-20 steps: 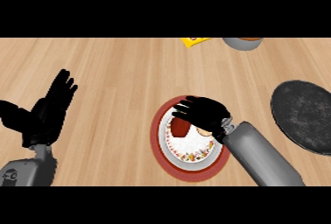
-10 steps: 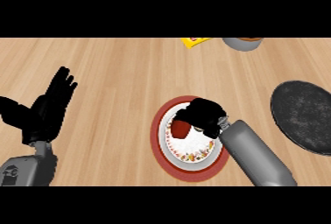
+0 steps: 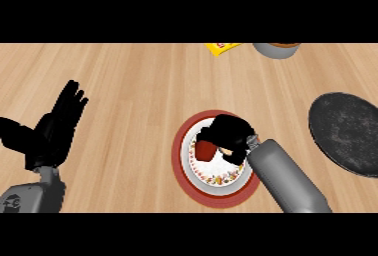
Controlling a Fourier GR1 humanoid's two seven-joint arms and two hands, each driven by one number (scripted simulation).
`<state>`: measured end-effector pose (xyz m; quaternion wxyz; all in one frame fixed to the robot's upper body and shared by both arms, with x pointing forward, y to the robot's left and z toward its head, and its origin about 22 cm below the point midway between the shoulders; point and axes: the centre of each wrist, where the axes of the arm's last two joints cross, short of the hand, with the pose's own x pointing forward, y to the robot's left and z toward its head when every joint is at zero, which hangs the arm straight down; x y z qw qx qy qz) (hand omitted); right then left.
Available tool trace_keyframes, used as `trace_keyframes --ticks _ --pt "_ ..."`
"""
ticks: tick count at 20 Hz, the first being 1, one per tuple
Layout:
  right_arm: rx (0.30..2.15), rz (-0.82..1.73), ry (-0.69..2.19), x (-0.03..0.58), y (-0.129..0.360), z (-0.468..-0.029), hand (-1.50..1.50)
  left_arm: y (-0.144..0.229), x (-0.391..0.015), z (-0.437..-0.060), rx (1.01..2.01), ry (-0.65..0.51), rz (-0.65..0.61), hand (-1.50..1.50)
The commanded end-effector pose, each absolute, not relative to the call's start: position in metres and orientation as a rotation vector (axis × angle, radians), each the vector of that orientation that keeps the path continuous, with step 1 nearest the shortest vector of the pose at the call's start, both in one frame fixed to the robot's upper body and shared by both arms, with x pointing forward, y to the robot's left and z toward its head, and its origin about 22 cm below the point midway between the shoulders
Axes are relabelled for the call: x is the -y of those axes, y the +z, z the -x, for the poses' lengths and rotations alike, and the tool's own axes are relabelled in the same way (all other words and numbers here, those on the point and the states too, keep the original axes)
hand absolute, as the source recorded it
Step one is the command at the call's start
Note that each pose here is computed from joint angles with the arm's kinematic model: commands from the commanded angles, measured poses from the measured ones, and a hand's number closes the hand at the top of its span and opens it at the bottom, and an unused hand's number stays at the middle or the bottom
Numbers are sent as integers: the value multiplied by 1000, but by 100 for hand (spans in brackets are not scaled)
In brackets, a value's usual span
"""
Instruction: Pick the cupcake from the plate and place it in the pan
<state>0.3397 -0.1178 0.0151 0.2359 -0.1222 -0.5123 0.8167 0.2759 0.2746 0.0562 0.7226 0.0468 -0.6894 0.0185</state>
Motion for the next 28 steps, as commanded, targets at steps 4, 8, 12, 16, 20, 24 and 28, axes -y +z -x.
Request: trace_keyframes --ticks 4,8,12,16,20,24,28 --pt "1153 419 1847 174 -30 -296 150 48 -280 -263 1505 77 -147 0" --pt "1119 561 1583 204 -17 -274 150 50 -295 -261 1484 104 -182 0" --pt "1321 836 1469 206 37 -243 150 49 -287 -260 1495 113 -172 0" --pt "1495 1038 1376 200 85 -208 150 49 -290 -263 1515 84 -177 0" --pt "1596 1173 1258 212 142 -172 150 57 -282 -267 1515 95 -131 0" --pt "1561 1185 1206 219 186 -141 150 67 -296 -276 1509 53 -106 0" --pt "1538 1168 1081 224 187 -154 150 53 -260 -275 1512 48 -100 0"
